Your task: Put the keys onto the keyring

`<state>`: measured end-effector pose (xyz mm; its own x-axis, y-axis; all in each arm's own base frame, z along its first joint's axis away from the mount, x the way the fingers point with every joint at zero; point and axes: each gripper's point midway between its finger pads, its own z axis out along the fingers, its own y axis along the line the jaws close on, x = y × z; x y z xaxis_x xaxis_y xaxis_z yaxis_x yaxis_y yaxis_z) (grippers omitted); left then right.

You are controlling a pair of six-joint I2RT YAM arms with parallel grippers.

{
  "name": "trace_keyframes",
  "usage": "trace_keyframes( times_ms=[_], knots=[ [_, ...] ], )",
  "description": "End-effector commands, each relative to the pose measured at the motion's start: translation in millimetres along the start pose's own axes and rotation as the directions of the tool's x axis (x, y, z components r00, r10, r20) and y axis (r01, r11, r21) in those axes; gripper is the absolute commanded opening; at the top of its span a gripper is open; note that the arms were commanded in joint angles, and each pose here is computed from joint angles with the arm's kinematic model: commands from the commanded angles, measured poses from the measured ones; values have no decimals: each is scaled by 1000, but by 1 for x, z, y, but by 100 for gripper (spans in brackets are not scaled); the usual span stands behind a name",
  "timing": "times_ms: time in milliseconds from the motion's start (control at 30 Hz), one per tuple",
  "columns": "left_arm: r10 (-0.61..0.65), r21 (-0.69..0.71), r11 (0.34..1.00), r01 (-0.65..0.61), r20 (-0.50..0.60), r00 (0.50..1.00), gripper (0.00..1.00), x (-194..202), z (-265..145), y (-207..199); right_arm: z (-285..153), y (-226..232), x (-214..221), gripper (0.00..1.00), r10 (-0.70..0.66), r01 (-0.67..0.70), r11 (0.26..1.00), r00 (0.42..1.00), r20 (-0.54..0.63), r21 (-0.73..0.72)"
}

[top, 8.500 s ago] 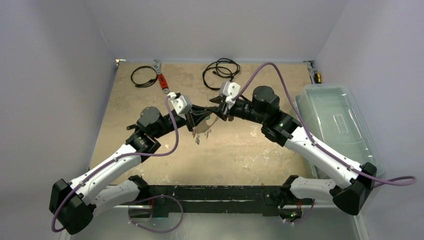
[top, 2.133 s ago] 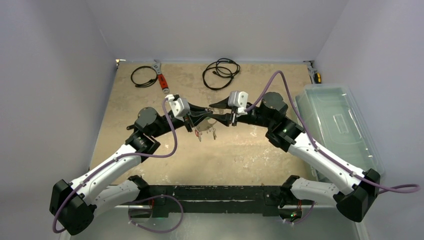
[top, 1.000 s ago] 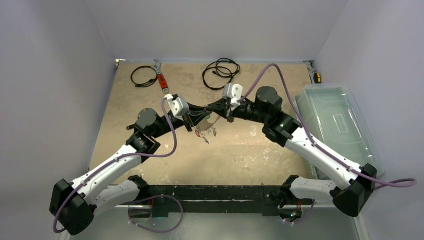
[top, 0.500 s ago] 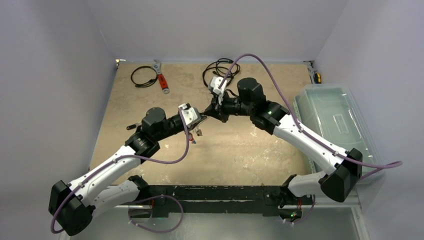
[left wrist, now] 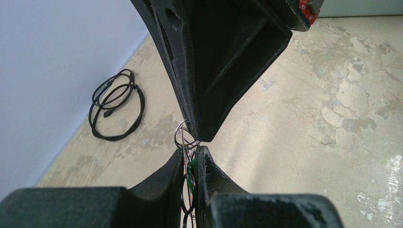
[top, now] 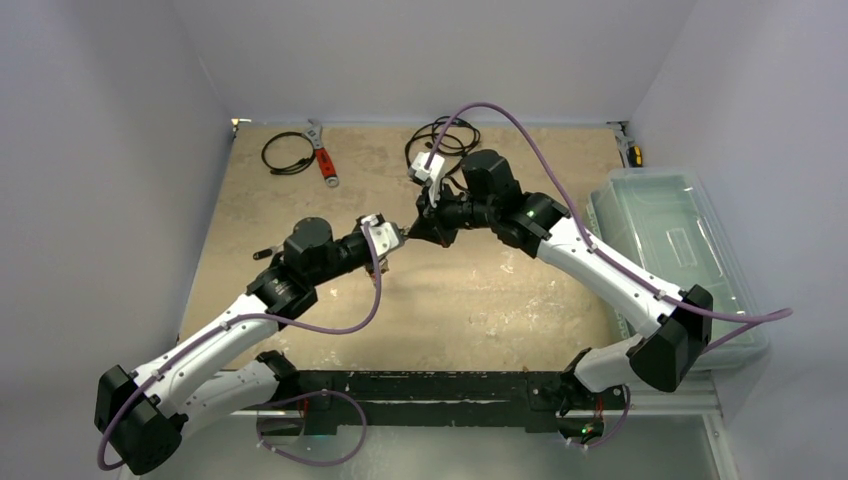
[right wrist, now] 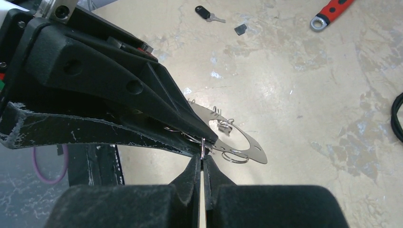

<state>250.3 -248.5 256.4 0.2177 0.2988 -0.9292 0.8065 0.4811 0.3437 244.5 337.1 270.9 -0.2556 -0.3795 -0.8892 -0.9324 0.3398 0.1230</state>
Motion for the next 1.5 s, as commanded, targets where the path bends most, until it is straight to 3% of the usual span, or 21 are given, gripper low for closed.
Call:
trace_keyframes(
  times_ms=[0,267,300,367,433,600,767,967,1200,1467],
  knots=[
    [98,-96,992,-84,151,984,0,-58,-8,28,-8,10,13,0,55,-56,998,996,-69,-13],
    [56,-66,997,-44,192,980,0,-62,-6,20,-9,9,-8,0,39,-39,999,999,-21,-8],
    [40,-72,997,-26,204,978,0,-63,-6,21,-10,9,-11,4,36,-36,999,999,-9,-4],
    [-4,-77,997,23,234,972,0,-70,-6,22,-16,10,-28,29,13,-14,1000,998,60,4],
    [-45,-66,996,65,266,963,0,-76,-5,22,-26,13,-50,41,-16,13,1000,987,157,14],
    [-154,-23,984,175,364,919,0,-97,-7,21,-67,7,-89,49,-70,4,988,904,422,153],
    [-251,45,965,258,450,857,0,-115,-12,19,-106,26,-97,51,-211,118,974,788,578,195],
    [-324,156,946,284,499,804,0,-130,-15,11,-105,37,-83,51,-399,330,917,729,556,226],
    [-337,277,935,222,492,803,0,-134,-17,-10,-108,39,-92,47,-531,443,845,631,566,298],
    [-341,301,929,215,472,813,0,-131,-15,-15,-102,44,-100,40,-538,481,835,615,576,267]
  ],
)
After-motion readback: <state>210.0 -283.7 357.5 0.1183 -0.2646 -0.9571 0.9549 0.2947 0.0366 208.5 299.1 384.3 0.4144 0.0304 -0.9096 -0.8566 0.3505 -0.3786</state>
